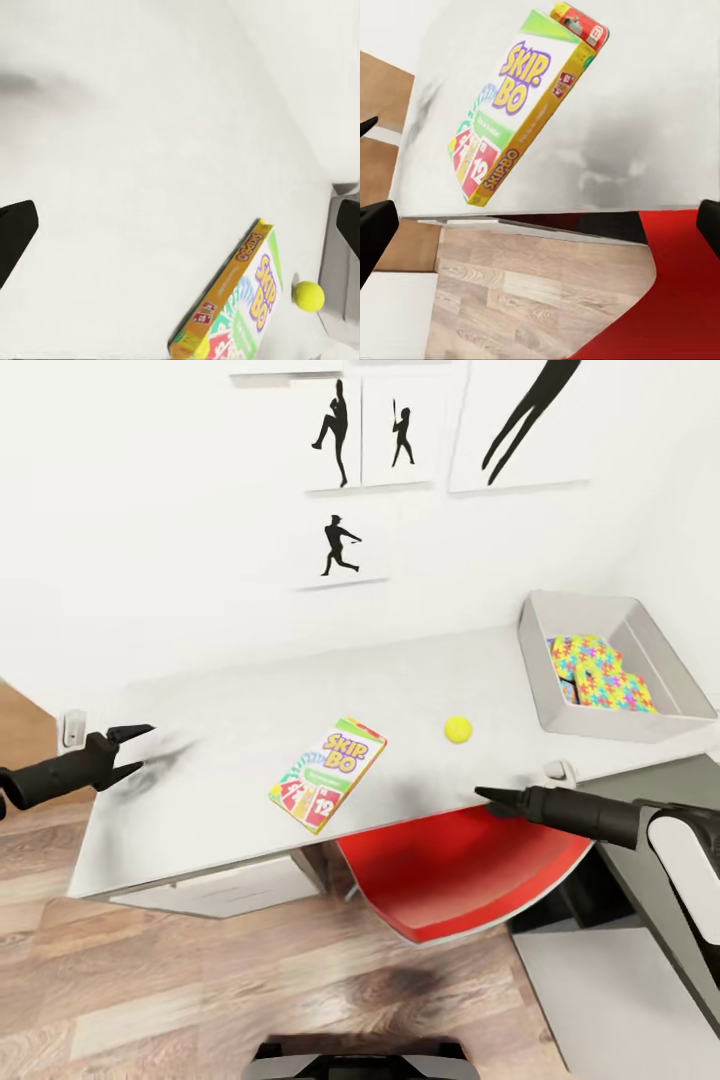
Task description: Put all the toys in the child's room - the three board games (two on the bed and one on the table), the two jigsaw puzzles on the table, and the tennis ball on the table - inside the toy box on the table in the child's room.
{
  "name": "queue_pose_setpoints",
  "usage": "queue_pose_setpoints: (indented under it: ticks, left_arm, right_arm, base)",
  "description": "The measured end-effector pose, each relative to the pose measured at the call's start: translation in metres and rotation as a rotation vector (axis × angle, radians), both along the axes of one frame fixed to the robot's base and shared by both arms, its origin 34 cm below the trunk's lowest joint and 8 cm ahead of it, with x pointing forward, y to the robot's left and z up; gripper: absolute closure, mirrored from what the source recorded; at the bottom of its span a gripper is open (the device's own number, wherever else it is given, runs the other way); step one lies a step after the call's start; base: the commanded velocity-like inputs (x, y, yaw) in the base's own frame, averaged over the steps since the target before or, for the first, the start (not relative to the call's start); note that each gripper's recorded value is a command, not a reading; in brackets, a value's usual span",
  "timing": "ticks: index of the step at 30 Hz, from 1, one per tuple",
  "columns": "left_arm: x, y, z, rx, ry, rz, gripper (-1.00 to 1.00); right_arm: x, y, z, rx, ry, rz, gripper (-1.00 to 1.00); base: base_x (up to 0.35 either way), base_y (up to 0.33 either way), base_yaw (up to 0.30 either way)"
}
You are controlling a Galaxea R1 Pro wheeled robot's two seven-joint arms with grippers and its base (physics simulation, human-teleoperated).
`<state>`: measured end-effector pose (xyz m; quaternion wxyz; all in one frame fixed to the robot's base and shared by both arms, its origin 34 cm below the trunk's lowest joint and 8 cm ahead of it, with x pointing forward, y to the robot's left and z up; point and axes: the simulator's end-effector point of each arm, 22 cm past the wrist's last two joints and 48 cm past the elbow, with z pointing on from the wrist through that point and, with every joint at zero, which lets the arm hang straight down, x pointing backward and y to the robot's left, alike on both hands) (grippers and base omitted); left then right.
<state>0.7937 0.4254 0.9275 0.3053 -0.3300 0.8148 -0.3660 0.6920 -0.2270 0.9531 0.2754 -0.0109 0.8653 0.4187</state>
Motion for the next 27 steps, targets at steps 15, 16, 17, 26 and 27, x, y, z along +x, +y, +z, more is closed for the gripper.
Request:
queue_pose_setpoints:
  ticks: [15,16,17,26,27]
  left_arm:
    - [-0.017,-0.061,0.03,-0.063,-0.107,-0.077,-1.0]
    - [-0.017,-0.061,0.03,-0.063,-0.109,-0.077,-1.0]
    - [-0.019,-0.07,0.033,-0.074,-0.118,-0.087,-1.0]
    - [-0.04,-0.102,0.038,-0.107,-0.135,-0.127,-1.0]
    - [-0.04,-0.102,0.039,-0.108,-0.137,-0.127,-1.0]
  right_arm:
    - [-0.018,-0.001,-0.013,-0.007,0.038,-0.01,-1.0]
    - [-0.018,-0.001,-0.012,-0.007,0.037,-0.01,-1.0]
    - [-0.019,-0.001,-0.012,-0.007,0.038,-0.01,-1.0]
    - [-0.023,0.0,-0.011,-0.016,0.039,-0.01,-1.0]
    - [-0.022,0.0,-0.01,-0.016,0.038,-0.01,-1.0]
  base:
    - [0.0,0.0,0.216]
    - [0.0,0.0,0.132]
    - [0.0,0.0,0.127]
    - [0.0,0.0,0.12]
    - [0.0,0.0,0.116]
